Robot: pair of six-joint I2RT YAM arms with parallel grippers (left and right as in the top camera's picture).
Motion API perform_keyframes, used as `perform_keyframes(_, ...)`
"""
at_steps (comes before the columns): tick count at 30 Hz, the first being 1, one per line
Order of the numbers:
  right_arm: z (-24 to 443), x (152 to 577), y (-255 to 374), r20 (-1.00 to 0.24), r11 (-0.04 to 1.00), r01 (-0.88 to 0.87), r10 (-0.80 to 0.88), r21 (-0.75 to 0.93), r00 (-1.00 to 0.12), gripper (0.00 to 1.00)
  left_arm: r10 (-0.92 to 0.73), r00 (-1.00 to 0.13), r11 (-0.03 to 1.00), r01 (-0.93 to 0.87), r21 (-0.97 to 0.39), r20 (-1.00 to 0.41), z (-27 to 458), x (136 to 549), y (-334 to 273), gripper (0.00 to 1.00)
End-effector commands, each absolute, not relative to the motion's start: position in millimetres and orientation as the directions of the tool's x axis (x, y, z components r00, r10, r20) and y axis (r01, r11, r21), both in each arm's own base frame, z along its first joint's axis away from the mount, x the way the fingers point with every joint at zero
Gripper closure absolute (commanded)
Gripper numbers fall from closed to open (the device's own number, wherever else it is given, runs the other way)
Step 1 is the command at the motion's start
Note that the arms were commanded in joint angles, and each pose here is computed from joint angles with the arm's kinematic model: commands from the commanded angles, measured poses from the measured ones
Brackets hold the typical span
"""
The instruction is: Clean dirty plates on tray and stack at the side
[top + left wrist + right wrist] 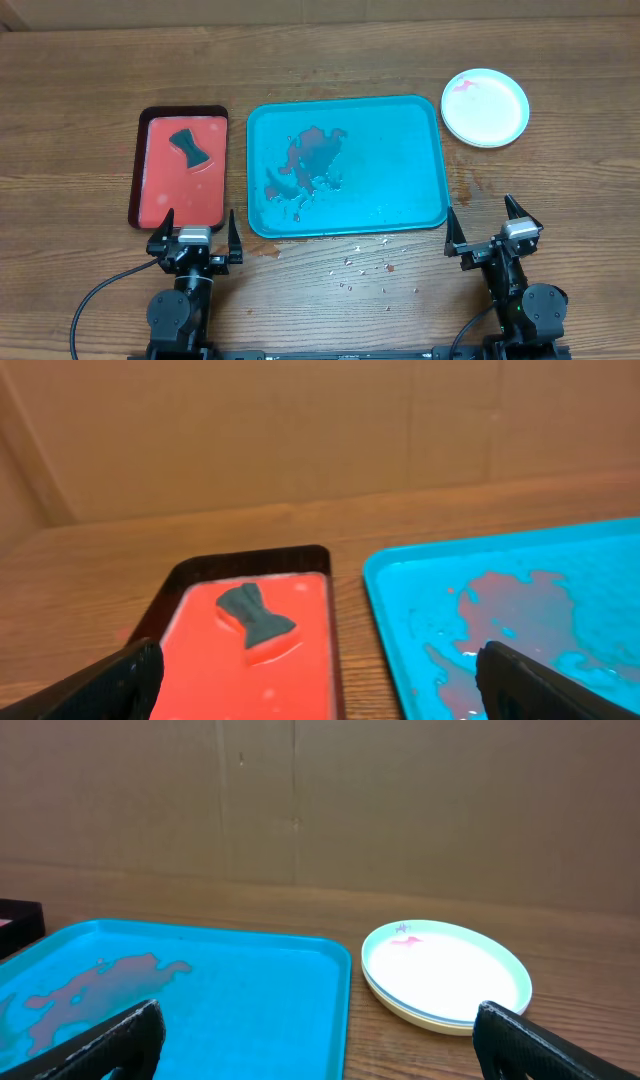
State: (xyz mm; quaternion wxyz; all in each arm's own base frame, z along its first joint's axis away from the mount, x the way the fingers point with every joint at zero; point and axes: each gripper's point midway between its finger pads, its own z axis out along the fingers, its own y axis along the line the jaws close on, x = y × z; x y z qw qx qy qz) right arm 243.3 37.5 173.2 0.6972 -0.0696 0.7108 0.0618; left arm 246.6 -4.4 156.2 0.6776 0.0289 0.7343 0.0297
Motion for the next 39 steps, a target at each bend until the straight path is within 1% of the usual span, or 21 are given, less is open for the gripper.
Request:
perform_keyframes(1,171.5,243.9,34.3,-1.000,0.986,-0.169,-0.006,-0.004,-0.016,0.00,0.039,-0.071,0.997,-0.059,0.043,-0.997,158.0,245.8,8.0,0.00)
perform_keyframes(11,171.5,243.9,34.3,-1.000,0.986,-0.169,-0.006,-0.004,-0.016,0.00,0.018,-0.073,0.999,-0.050,0.021,-0.997,157.0,245.9,8.5,0.00)
perform_keyframes(14,171.5,243.9,34.3,-1.000,0.986,-0.169,-0.006,-0.004,-0.016,0.00,-0.033,-0.072,0.998,-0.056,-0.029,-0.997,156.8,245.8,9.0,0.00)
perform_keyframes(39,171.5,243.9,34.3,-1.000,0.986,-0.169,-0.006,-0.004,-0.016,0.00,-0.033,-0.071,0.998,-0.056,-0.029,-0.997,157.0,245.9,8.9,0.00)
